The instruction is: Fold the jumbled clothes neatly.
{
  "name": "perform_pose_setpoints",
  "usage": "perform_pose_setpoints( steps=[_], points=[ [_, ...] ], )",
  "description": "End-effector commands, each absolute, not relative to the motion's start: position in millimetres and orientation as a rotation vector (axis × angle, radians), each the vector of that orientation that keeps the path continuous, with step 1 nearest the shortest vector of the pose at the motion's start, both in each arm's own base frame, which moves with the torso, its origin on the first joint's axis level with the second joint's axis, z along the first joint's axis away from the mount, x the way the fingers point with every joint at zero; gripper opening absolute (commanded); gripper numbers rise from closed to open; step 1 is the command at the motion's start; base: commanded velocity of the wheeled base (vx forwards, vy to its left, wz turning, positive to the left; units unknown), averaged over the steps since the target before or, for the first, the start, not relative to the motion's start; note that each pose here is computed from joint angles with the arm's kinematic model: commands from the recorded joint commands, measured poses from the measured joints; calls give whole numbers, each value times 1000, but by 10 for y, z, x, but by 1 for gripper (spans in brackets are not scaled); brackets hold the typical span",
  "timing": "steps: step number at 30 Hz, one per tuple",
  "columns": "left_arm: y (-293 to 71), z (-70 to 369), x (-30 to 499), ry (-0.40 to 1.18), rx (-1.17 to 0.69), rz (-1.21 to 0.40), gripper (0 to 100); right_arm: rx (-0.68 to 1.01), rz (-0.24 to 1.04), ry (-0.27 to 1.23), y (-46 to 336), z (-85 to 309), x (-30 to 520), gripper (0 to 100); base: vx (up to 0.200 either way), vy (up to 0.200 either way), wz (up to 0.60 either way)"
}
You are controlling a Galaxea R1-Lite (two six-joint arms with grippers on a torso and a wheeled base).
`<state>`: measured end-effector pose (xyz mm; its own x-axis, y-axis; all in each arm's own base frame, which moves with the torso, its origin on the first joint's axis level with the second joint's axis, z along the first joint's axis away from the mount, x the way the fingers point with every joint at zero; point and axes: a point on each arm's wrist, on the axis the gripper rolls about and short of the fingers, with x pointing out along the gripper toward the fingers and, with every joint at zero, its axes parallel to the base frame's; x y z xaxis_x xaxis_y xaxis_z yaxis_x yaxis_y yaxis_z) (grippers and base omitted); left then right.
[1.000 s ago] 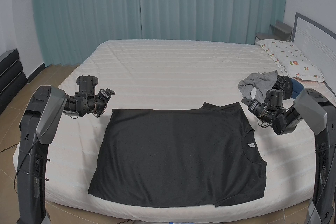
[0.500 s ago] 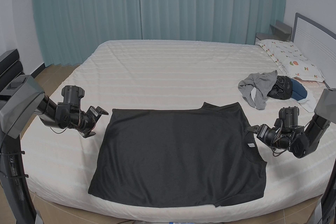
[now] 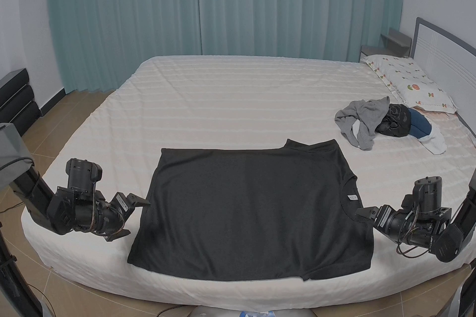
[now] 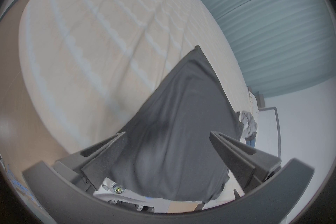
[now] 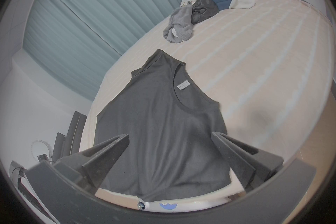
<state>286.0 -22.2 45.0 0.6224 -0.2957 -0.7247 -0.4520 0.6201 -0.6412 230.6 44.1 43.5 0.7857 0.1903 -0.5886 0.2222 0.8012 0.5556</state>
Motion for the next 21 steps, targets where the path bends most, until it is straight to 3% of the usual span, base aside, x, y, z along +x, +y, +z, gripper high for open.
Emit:
perform_pose_setpoints(
  steps=[1, 5, 14, 21],
  points=[
    [-269, 500, 2657, 938, -926, 74, 100, 657, -11, 677, 432, 472, 2126, 100, -200, 0, 0],
    [-264, 389, 2657, 974, -921, 102, 100, 657, -34, 724, 432, 361, 2144, 100, -200, 0, 0],
    [-265, 110, 2666, 1019, -855, 115, 100, 654, -49, 760, 435, 274, 2158, 100, 0, 0, 0],
    [-265, -68, 2658, 946, -785, 79, 100, 650, -50, 770, 449, 228, 2175, 100, 0, 0, 0]
  ],
)
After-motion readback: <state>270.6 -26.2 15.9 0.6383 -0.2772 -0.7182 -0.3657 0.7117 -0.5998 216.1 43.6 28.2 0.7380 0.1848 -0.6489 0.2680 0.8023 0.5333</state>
